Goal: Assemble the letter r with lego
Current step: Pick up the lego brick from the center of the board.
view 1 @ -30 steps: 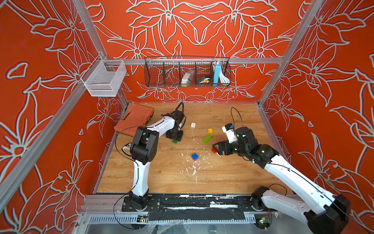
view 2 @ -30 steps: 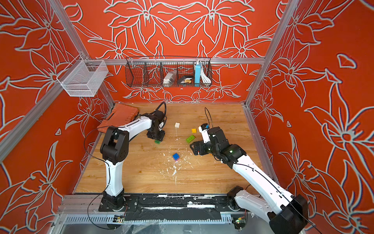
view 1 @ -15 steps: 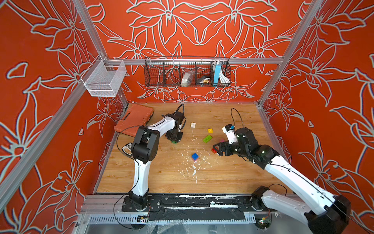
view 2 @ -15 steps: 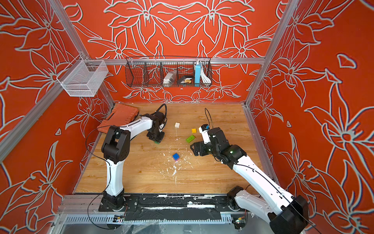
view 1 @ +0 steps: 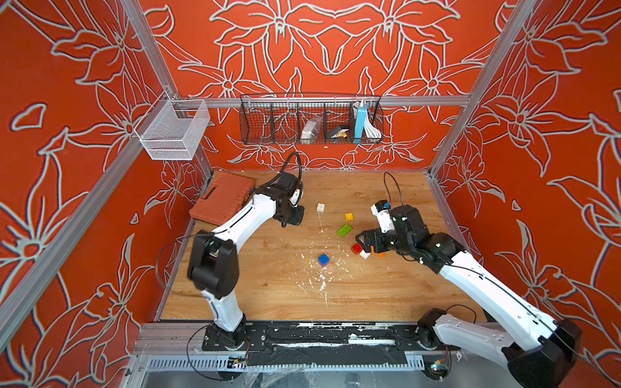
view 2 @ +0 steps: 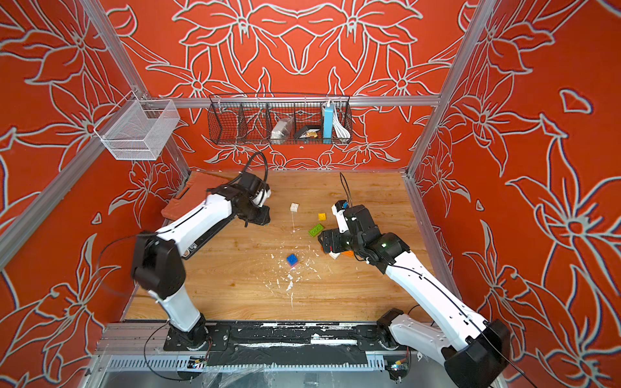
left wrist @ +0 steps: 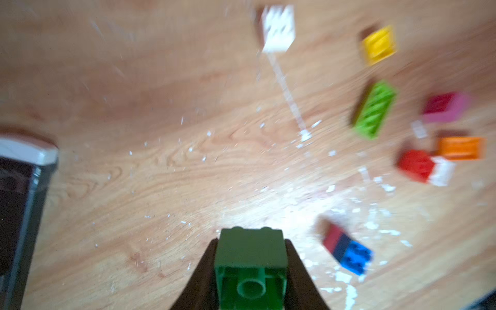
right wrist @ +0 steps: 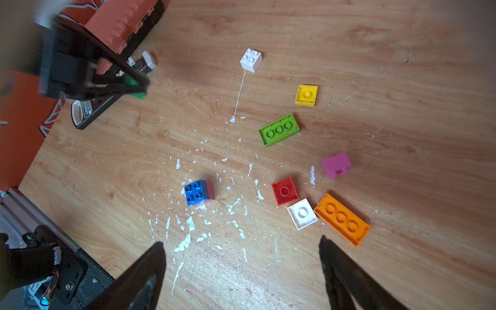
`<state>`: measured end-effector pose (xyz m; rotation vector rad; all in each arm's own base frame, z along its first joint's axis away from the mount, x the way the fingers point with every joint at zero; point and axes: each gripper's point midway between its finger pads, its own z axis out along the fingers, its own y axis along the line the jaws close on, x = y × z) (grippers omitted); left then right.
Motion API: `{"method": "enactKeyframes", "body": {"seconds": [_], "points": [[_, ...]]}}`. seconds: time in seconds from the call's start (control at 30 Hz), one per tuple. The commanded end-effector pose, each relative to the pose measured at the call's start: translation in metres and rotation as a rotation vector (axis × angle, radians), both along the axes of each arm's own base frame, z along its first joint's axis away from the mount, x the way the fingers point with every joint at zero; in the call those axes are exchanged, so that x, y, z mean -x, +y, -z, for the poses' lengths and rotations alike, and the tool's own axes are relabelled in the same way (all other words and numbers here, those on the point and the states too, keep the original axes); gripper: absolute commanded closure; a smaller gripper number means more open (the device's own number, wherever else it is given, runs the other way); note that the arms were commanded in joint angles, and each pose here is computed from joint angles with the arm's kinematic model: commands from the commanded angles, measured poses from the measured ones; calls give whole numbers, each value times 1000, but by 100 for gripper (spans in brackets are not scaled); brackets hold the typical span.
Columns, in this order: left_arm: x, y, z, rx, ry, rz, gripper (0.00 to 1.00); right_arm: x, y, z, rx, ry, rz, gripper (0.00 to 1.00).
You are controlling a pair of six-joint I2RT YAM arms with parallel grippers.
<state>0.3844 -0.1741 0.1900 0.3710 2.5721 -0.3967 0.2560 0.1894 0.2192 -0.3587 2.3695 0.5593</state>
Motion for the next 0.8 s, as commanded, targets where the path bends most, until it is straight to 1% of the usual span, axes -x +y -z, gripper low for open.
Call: {"method": "enactKeyframes", "body": {"seconds": [0.0, 0.03, 0.07, 0.1, 0.13, 0.2, 0.23, 0.3, 0.37, 0.4, 0.47, 0.53, 0.63, 0.7, 0.77], "points": [[7, -27, -80, 202, -255, 116, 92, -8, -3, -19, 10, -26, 22, 10], [10, -28, -98, 238, -330, 129, 94, -11, -3, -24, 9, -34, 28, 11], [13, -30, -115, 275, -408, 147, 100, -15, -4, -30, 8, -43, 46, 10], [19, -33, -131, 303, -486, 186, 100, -17, -4, -37, 2, -47, 54, 10], [28, -36, -140, 326, -541, 241, 100, -17, -2, -42, -3, -45, 39, 10], [51, -44, -160, 361, -719, 382, 100, -19, 7, -57, -36, -45, 9, 10], [60, -44, -167, 372, -792, 416, 100, -21, 10, -63, -61, -36, 8, 9], [79, -45, -178, 385, -947, 497, 100, -21, 24, -79, -188, 0, -32, 7], [96, -49, -183, 375, -1038, 598, 100, -19, 41, -101, -360, 19, -98, 8], [101, -49, -185, 368, -1066, 622, 100, -15, 50, -116, -455, 14, -147, 9], [108, -49, -191, 373, -1112, 646, 100, -8, 61, -137, -556, -2, -214, 11], [114, -50, -197, 391, -1176, 666, 100, -3, 69, -150, -626, 4, -265, 13], [128, -56, -204, 425, -1289, 766, 100, 7, 78, -165, -725, 30, -330, 14], [135, -60, -214, 457, -1357, 820, 100, 13, 83, -172, -760, 47, -362, 15], [139, -64, -225, 476, -1402, 867, 100, 22, 86, -181, -780, 43, -405, 16]]}}
